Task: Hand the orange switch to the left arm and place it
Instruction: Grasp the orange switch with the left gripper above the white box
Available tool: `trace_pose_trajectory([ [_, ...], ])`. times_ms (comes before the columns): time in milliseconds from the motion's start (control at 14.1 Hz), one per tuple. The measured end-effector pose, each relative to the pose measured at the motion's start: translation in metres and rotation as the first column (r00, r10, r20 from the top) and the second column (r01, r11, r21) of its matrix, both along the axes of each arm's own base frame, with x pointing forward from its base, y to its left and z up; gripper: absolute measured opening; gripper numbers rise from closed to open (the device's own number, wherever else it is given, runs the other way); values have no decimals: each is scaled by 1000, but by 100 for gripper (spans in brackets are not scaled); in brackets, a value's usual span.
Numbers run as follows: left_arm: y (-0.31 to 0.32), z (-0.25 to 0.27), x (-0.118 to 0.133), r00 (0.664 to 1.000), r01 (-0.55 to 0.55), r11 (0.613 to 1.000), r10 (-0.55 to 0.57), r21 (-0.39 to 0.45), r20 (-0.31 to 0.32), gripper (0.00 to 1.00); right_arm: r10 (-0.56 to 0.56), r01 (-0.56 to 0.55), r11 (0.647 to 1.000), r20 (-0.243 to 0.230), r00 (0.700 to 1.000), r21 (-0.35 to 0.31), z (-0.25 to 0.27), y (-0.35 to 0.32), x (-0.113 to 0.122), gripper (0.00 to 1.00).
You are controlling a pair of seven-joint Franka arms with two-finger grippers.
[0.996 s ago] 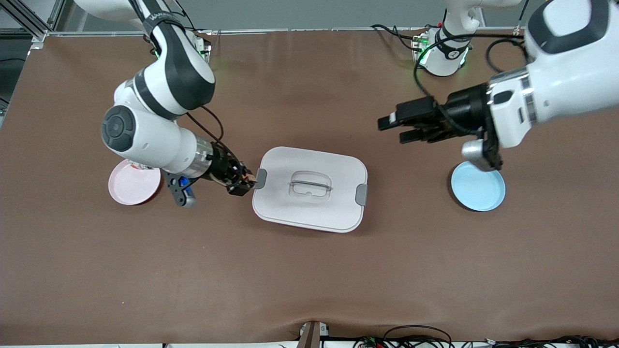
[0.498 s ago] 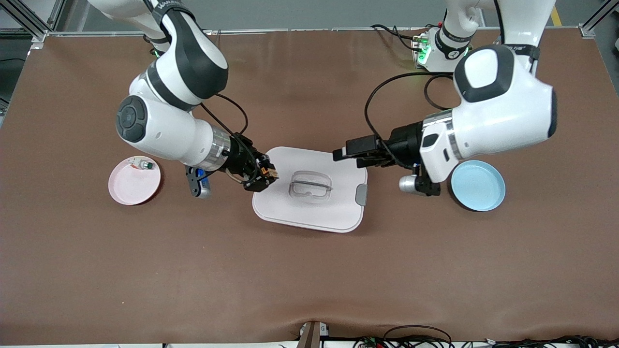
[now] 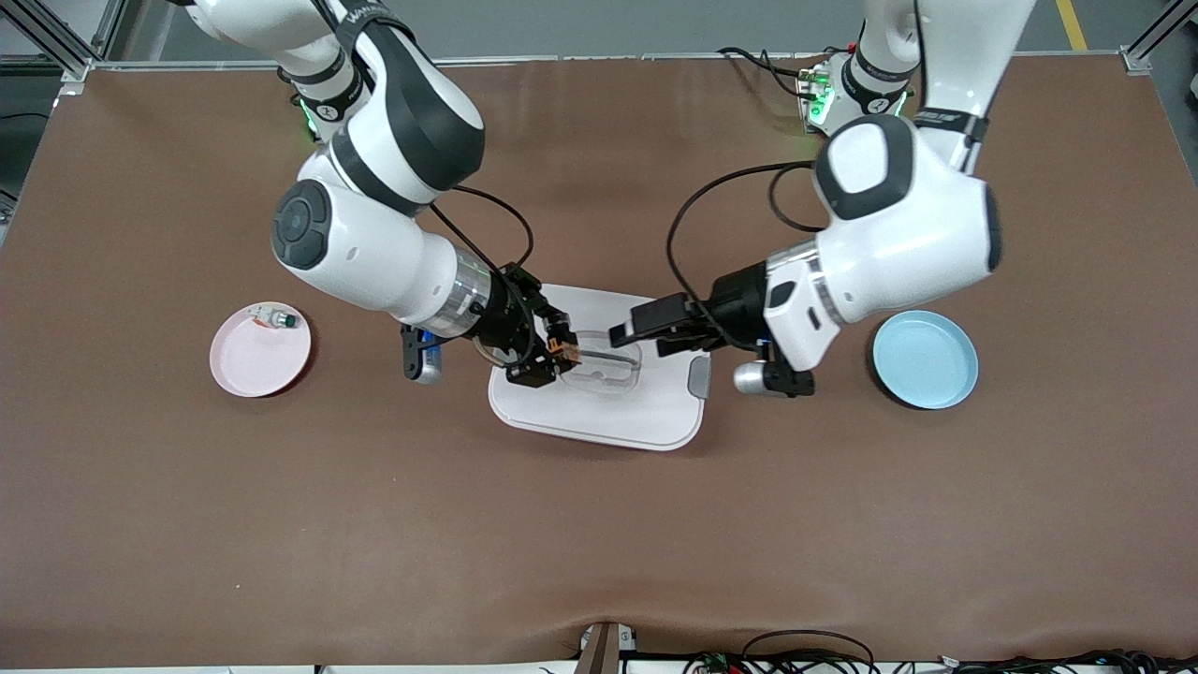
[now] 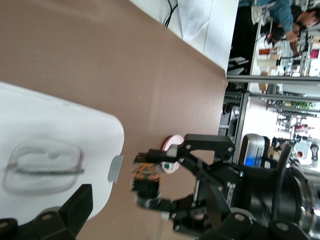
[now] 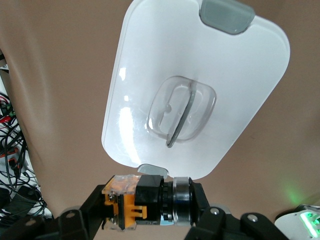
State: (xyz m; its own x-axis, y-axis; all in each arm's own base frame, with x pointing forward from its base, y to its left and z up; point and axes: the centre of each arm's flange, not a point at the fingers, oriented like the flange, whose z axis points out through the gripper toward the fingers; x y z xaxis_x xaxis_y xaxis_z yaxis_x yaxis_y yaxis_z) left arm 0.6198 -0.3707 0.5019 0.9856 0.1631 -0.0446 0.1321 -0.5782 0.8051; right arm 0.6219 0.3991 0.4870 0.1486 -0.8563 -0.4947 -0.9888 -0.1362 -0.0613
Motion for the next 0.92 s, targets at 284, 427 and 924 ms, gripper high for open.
trace_pose_trajectory([
  [284,-19,-20,-4,999,24,1000,-24,14,27,100,-70,69,997,3,998,23,2,14,5,72],
  [427,-17,-32,0,995,63,998,-65,31,70,100,-81,81,996,2,997,31,5,16,5,72],
  [924,-17,-42,3,993,74,996,-78,40,88,100,-114,114,992,-5,993,55,21,22,2,72],
])
